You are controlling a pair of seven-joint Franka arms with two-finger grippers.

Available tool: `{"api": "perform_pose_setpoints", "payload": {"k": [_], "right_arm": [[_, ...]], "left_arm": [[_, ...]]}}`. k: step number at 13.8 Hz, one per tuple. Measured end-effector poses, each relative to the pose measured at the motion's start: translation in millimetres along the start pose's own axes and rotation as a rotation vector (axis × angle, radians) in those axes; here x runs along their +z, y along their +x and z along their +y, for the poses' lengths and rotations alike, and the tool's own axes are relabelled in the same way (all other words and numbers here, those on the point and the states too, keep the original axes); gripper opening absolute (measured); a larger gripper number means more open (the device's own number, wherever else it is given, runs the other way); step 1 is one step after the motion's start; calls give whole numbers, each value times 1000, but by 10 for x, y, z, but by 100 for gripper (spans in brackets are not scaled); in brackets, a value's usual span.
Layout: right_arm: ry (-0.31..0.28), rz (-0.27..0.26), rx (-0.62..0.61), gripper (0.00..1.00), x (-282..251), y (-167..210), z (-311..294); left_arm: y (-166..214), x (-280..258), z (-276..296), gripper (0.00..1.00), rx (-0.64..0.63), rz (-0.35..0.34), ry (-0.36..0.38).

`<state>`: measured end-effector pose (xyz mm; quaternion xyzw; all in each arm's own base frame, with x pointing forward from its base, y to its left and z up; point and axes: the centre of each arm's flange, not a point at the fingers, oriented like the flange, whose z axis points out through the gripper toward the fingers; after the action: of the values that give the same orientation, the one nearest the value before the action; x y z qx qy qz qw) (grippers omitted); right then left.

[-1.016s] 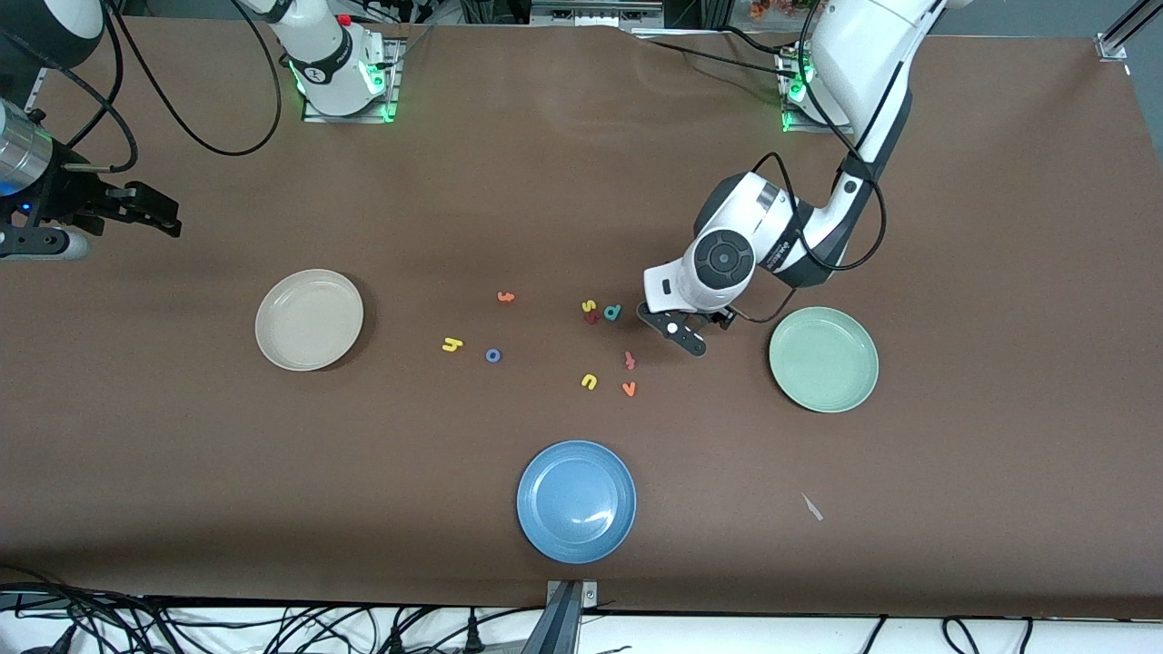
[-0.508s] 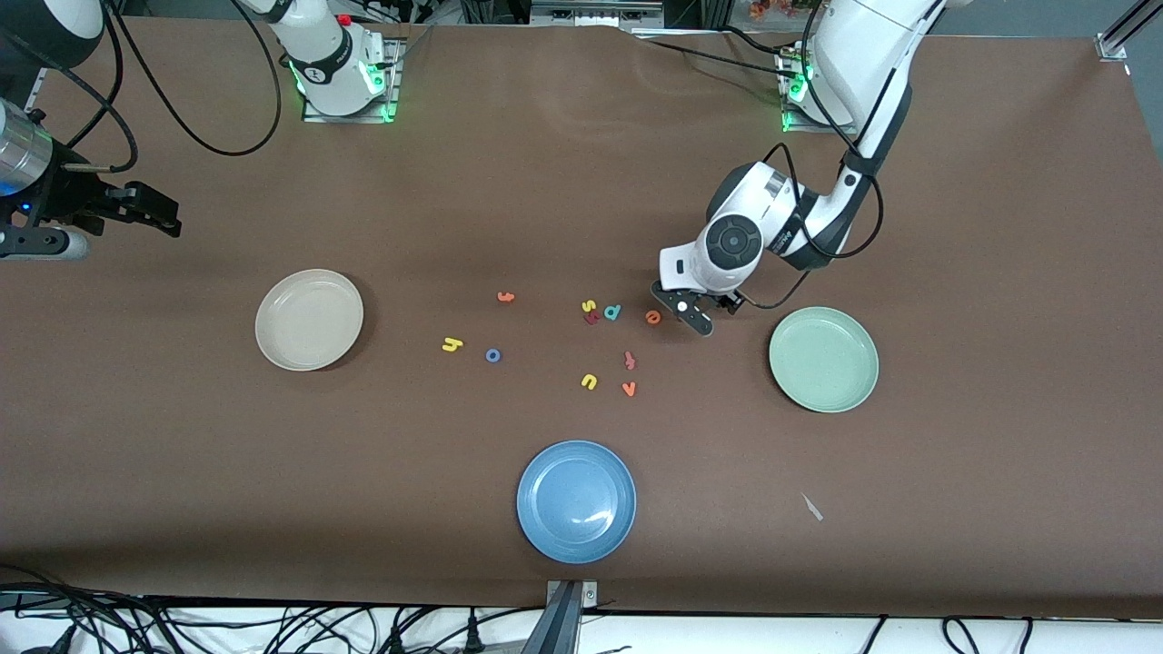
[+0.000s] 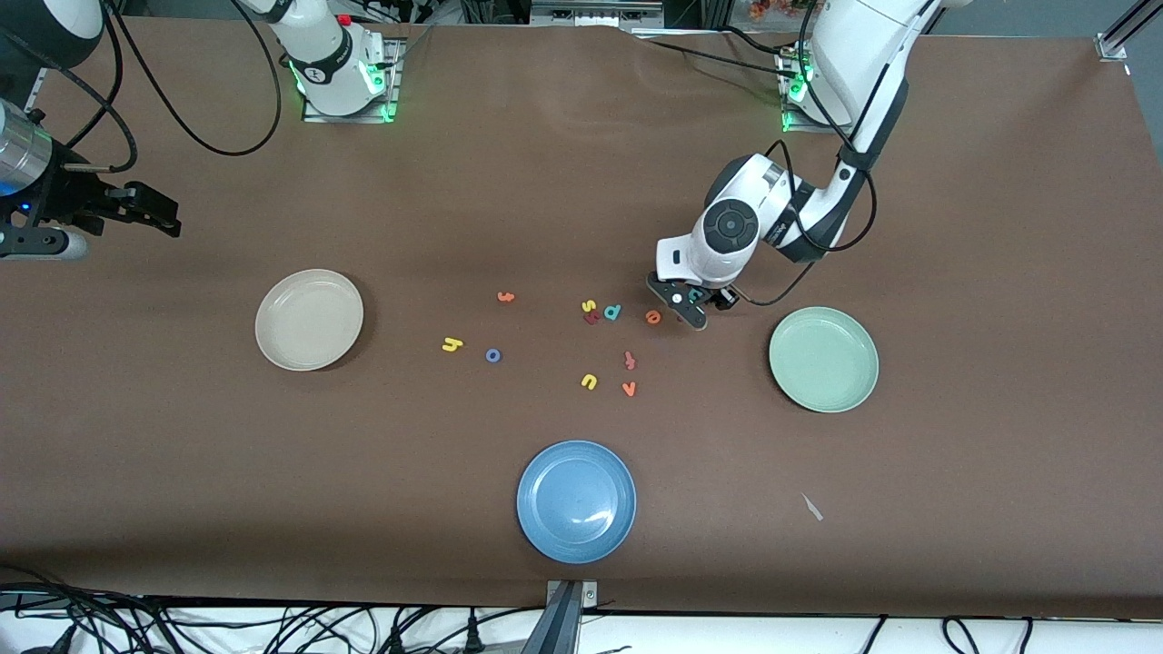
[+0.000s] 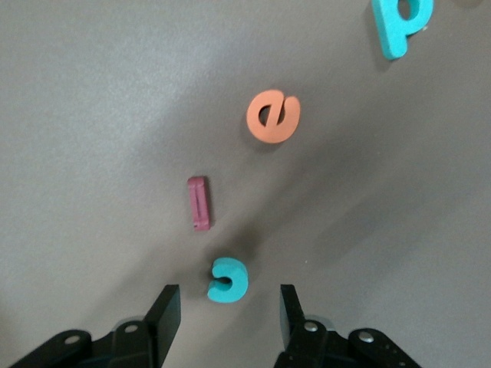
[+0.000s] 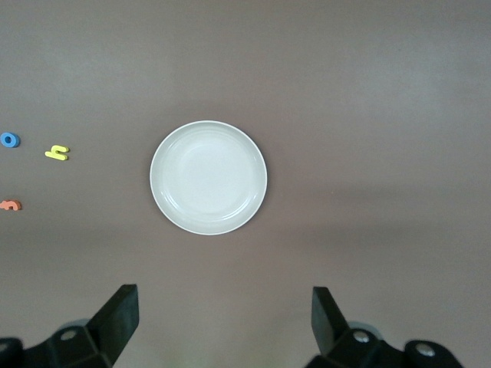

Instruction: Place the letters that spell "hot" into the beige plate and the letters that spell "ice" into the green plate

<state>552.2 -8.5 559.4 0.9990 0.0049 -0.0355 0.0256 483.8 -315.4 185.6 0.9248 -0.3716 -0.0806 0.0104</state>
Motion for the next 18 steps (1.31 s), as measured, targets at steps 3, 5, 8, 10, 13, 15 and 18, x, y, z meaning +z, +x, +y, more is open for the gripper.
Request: {"api": "perform_pose_setpoints", "payload": {"k": [3,5,8,10,13,15,18], "right_arm": [[-1,-5,0,100,25,12,-3],[-2,-13,-3,100,76,39,-21],[-4,-24,-21,100,184,102,-130],[-5,-23,-42,100,289,158,-260],[36,-26,-32,100,479,223,-477],[71,-34,-3,100,595,265,-623],[71,-22,53,100,837,377,-973]], "left_arm": [[-14,45,7,59,20,9,17],[-24,68,10,56,27,11,23],[-20,111,11,35,27,19,22],[-8,154,-2,36,26,29,23],[-1,124,-11,23,25,35,25],[1,124,-4,22,26,35,24],[-12,-125,-110,22,38,-2,28]]}}
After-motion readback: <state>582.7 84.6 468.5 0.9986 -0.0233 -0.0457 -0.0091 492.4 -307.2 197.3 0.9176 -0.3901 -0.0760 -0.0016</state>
